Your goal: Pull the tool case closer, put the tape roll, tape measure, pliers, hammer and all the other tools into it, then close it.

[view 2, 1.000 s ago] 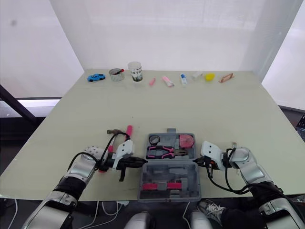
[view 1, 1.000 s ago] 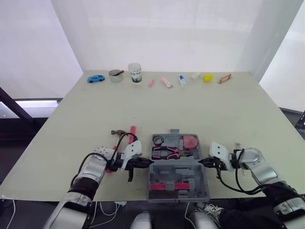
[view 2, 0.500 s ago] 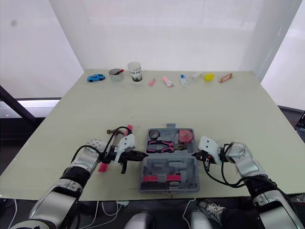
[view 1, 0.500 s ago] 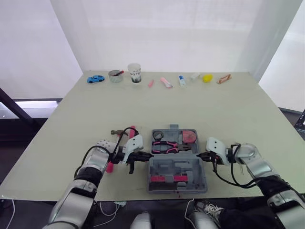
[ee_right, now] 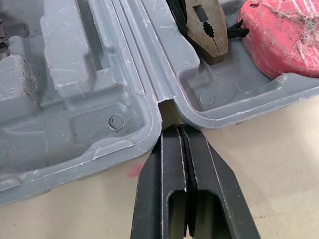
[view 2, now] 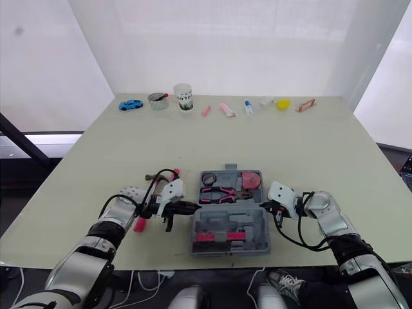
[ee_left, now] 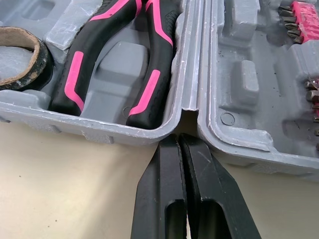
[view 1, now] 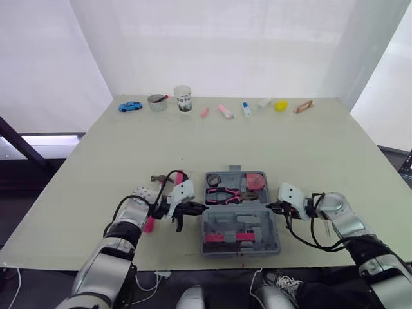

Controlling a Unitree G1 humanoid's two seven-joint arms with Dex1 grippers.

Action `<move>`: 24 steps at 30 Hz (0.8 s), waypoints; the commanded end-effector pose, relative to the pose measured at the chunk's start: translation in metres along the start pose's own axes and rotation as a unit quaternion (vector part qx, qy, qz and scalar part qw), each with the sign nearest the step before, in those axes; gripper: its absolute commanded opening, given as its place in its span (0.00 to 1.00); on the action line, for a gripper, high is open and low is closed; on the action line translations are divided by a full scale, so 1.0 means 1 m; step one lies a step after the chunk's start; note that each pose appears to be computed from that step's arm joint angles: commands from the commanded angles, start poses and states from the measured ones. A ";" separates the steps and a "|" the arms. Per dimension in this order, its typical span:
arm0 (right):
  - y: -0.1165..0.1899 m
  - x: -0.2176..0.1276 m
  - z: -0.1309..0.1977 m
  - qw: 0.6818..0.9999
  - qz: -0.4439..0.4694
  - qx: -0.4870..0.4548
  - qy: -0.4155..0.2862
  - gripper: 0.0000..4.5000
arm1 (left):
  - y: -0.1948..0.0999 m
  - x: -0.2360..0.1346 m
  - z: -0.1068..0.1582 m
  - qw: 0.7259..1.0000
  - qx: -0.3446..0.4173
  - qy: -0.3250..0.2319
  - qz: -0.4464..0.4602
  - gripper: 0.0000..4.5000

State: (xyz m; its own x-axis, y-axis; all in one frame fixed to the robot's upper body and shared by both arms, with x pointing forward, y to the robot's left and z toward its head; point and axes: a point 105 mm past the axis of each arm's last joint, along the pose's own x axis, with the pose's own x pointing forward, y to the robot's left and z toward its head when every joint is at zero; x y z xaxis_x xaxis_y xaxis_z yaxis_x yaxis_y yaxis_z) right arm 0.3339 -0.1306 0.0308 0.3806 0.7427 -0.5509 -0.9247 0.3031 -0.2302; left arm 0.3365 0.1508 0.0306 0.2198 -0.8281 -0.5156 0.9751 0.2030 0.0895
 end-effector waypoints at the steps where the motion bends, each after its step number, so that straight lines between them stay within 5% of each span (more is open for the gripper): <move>1: 0.003 0.010 0.021 0.999 0.010 -0.026 -0.032 0.00 | 0.003 0.011 0.012 1.000 0.020 -0.012 0.003 0.03; 24: 0.009 0.011 0.014 0.999 0.029 -0.017 -0.021 0.00 | -0.001 0.010 0.005 1.000 0.015 -0.007 -0.003 0.03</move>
State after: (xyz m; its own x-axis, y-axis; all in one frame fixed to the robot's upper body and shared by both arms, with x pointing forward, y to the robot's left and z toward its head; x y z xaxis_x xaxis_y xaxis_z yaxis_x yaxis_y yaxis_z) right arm 0.3335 -0.1290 0.0293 0.3655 0.7495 -0.5520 -0.9308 0.2913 -0.2208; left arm 0.3386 0.1516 0.0310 0.2321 -0.8264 -0.5130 0.9724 0.2101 0.1013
